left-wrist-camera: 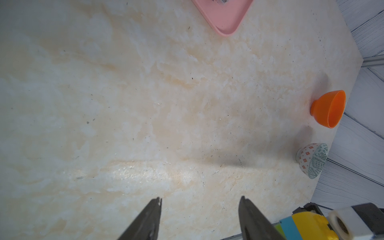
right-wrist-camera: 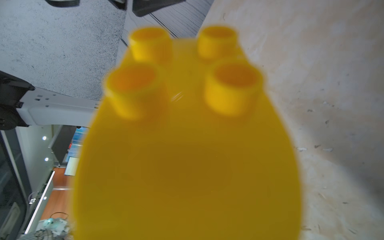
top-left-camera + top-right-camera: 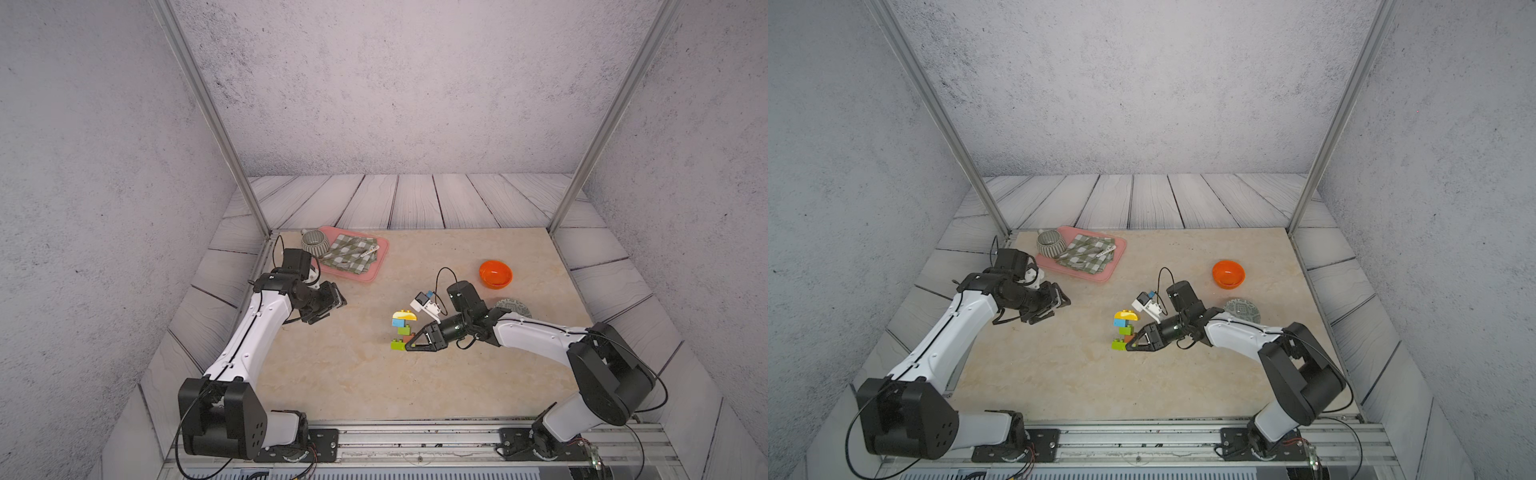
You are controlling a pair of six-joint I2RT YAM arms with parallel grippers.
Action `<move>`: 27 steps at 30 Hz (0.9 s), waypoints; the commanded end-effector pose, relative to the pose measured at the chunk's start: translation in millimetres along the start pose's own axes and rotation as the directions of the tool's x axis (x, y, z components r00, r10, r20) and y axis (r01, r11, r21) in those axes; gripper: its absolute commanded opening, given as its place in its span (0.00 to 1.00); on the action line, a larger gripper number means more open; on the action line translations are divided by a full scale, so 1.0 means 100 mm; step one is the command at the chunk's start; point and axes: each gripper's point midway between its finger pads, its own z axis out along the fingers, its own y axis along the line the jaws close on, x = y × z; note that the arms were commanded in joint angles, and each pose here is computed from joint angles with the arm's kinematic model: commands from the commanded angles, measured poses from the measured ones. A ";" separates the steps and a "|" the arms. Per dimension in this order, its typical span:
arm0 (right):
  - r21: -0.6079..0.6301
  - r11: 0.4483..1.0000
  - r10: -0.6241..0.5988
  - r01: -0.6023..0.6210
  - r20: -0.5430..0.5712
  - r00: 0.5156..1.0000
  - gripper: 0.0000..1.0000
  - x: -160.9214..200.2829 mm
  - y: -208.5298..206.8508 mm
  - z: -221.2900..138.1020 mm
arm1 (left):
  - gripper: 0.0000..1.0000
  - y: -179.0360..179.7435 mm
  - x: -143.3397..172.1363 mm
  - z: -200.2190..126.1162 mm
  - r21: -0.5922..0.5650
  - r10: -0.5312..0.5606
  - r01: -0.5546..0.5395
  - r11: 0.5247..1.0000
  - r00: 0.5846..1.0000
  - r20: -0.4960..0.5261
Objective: Assemble the letter s with lego
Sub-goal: Place the lego brick at the center of the board.
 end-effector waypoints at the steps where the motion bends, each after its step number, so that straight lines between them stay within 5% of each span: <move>1: -0.051 0.987 0.150 -0.153 -0.051 0.987 0.37 0.05 -0.02 0.05 | 0.64 -0.06 -0.03 -0.13 0.017 0.008 -0.009 1.000 1.000 0.023; 15: -0.004 0.940 0.338 -0.340 -0.099 0.936 0.38 0.20 -0.55 0.28 | 0.65 -0.06 -0.01 -0.19 0.016 0.014 -0.015 1.000 0.999 0.039; 27: 0.064 0.929 0.369 -0.365 -0.067 0.927 0.39 0.26 -0.83 0.30 | 0.65 -0.05 -0.01 -0.19 0.012 0.012 -0.013 1.000 0.999 0.037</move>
